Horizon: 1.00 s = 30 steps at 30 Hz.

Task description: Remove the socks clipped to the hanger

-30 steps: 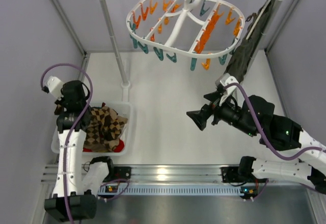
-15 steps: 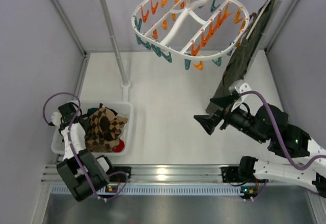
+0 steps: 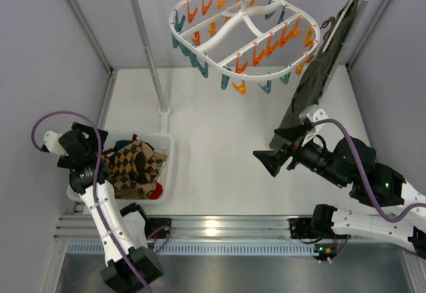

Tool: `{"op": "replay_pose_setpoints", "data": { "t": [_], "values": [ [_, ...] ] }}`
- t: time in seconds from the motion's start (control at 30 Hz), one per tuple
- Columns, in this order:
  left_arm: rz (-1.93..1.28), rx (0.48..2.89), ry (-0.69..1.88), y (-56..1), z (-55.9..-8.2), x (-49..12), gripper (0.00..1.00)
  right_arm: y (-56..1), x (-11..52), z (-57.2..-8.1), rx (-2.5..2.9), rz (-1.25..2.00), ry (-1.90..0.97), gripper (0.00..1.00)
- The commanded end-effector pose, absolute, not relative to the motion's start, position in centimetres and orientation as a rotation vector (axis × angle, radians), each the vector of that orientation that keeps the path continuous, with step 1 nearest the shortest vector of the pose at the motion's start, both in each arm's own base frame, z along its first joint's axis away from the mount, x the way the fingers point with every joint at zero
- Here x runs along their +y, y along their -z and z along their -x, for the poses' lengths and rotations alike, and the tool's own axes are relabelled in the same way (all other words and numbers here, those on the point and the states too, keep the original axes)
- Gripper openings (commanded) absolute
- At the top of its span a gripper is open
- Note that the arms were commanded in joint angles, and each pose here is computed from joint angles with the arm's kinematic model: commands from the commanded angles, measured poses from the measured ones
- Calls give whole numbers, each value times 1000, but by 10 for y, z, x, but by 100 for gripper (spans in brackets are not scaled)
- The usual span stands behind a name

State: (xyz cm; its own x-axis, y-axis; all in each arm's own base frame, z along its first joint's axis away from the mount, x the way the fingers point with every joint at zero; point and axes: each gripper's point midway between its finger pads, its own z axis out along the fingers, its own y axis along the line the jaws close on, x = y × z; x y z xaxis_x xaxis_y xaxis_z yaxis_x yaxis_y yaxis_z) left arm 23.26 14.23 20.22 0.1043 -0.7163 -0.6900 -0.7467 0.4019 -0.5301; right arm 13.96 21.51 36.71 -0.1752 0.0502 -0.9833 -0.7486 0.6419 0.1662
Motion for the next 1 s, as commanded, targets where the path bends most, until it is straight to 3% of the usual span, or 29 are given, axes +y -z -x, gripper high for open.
{"op": "replay_pose_setpoints", "data": {
  "t": [0.0,0.23,0.43,0.7,0.97],
  "values": [
    [1204,1599,-47,-243,-224,135,98,-385,216,-141,1559,534,-824,99],
    [629,1778,255,-302,-257,48,99,-373,175,-175,1600,266,-615,99],
    [226,1887,124,-318,-246,-7,99,-332,118,-190,1702,74,-333,99],
    [134,1891,83,-324,-191,-12,99,-314,58,-183,1777,32,-60,99],
    [104,1811,132,-334,-143,-8,99,-320,23,-170,1778,-22,-54,100]
  ]
}}
